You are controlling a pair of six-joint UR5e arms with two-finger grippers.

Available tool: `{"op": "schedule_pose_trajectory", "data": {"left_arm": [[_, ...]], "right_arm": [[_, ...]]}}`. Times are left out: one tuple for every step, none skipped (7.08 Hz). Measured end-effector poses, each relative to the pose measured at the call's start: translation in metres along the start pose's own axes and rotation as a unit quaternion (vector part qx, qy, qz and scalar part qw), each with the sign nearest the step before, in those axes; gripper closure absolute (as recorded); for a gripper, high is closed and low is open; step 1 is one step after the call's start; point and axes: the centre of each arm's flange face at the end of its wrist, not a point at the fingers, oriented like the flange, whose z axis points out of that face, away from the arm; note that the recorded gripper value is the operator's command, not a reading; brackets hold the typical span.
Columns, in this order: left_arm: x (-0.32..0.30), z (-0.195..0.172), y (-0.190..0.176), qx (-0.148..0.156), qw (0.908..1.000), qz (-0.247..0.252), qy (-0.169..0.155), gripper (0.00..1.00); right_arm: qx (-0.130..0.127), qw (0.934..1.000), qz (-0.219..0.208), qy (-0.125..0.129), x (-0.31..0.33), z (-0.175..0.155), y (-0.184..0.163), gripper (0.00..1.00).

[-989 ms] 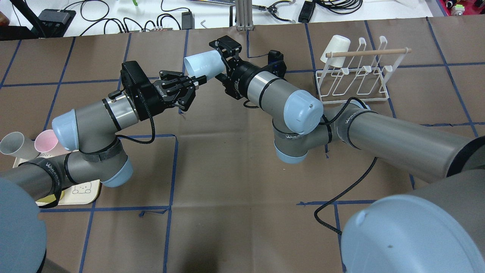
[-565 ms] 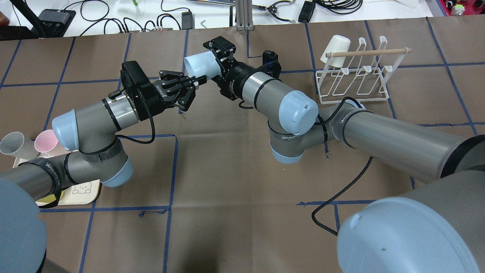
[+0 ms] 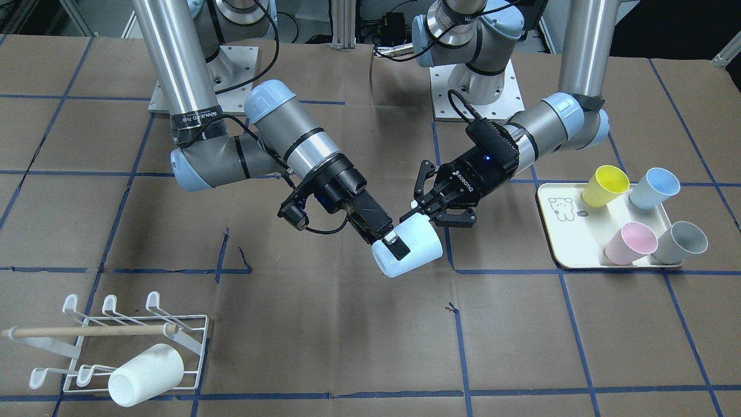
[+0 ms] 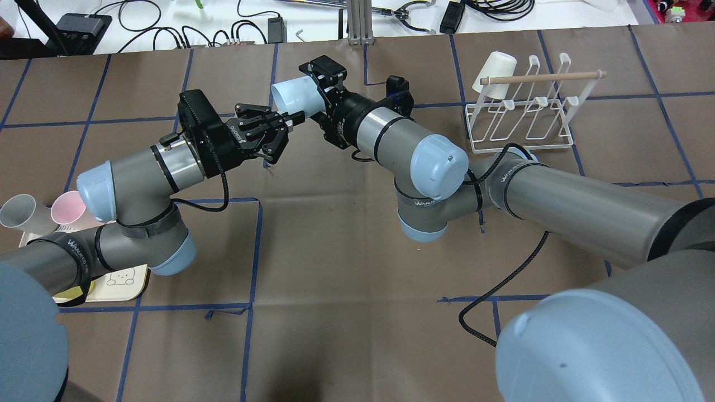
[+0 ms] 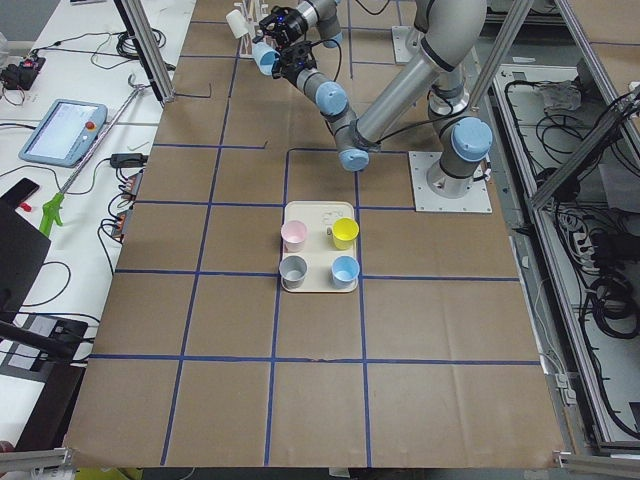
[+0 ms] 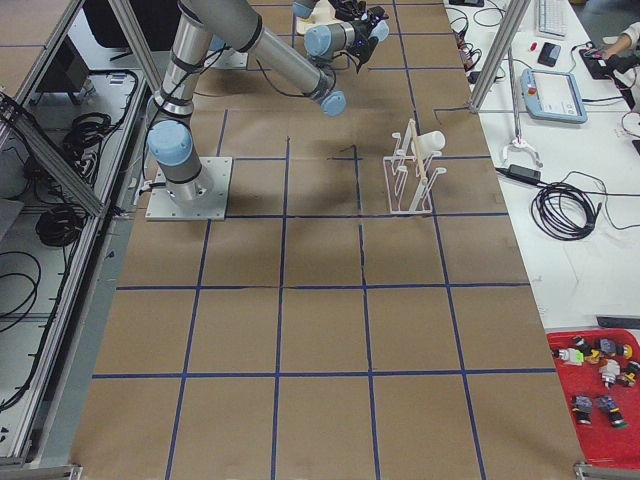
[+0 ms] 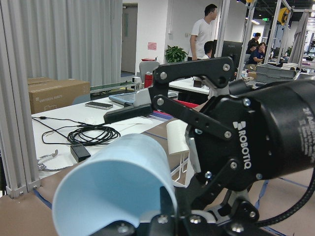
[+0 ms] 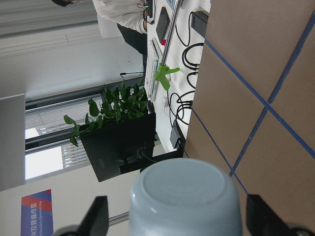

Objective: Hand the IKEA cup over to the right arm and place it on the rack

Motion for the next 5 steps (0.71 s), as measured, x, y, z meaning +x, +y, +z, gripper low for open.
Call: {"op": "schedule_pose_trajectory", "data": {"left_arm": [[0.0001,0.0001,0.0000,0.000,1.0000,0.000,0.000,0.93],[0.0001,0.0001,0.0000,0.000,1.0000,0.000,0.000,0.93],[0.0001,0.0002,0.0000,0.000,1.0000,0.000,0.000,0.93],[0.0001,0.0001,-0.0001,0.000,1.0000,0.000,0.000,0.93],[0.0001,0.0001,-0.0001,0.000,1.0000,0.000,0.000,0.92]], "right_arm": [[0.000,1.0000,0.000,0.000,0.0004,0.0000,0.0000,0.08],[0.000,1.0000,0.000,0.001,0.0005,0.0000,0.0000,0.25],[0.000,1.0000,0.000,0.000,0.0004,0.0000,0.0001,0.30],[-0.001,1.0000,-0.001,0.001,0.0006,0.0001,0.0002,0.36],[-0.002,1.0000,-0.001,0.001,0.0007,0.0001,0.0003,0.45]]}}
